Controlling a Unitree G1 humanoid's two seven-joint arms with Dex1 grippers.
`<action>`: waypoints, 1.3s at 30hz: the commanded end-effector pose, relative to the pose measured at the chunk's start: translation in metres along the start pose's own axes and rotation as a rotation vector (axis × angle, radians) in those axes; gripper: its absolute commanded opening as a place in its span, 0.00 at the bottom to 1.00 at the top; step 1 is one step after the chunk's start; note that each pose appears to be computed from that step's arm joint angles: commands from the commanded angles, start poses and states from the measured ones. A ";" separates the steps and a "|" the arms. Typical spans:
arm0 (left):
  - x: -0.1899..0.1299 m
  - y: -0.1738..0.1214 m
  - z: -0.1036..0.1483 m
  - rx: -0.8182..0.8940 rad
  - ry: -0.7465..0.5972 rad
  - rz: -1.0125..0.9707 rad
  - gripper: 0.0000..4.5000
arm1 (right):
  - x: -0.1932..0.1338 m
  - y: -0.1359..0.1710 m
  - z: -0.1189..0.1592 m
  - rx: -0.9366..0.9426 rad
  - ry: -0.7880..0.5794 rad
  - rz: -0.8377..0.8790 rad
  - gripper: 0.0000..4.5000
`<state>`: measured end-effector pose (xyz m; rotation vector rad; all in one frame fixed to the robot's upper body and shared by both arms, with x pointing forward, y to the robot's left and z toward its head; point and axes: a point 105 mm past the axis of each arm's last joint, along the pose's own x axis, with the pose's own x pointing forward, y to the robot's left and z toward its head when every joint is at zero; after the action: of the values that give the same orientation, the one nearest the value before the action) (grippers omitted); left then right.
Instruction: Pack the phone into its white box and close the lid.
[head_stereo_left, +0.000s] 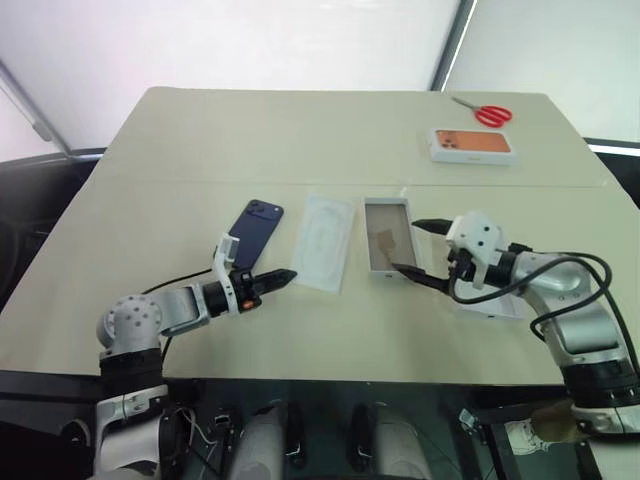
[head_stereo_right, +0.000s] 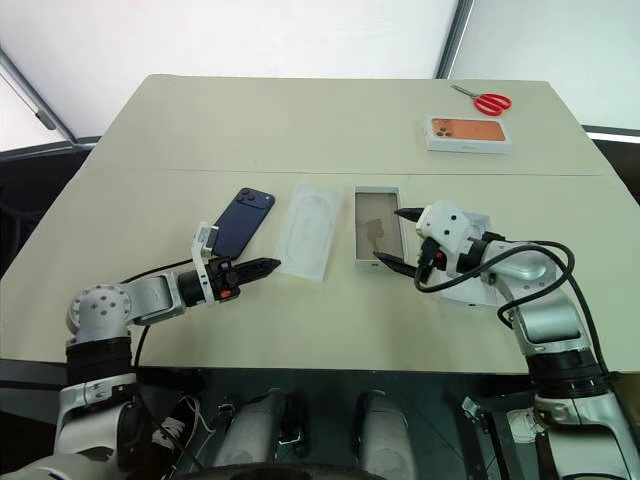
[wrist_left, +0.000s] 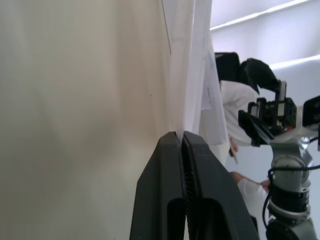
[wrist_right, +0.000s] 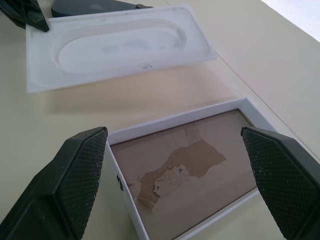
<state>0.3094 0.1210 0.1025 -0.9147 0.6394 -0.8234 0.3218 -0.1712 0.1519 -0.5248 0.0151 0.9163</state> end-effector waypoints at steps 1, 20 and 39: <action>-0.005 -0.008 0.024 -0.030 -0.129 -0.044 0.01 | 0.005 0.010 0.002 -0.030 0.002 0.051 1.00; -0.004 -0.017 0.030 -0.095 -0.232 -0.063 0.00 | 0.030 0.024 -0.032 0.014 0.149 0.293 0.01; -0.006 -0.039 0.036 -0.120 -0.232 -0.108 0.00 | 0.059 0.087 -0.002 -0.060 0.012 0.482 0.01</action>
<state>0.3244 0.1301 0.1429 -1.1539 0.4766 -0.7273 0.2895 -0.0891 0.0899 -0.5901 0.1699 1.3981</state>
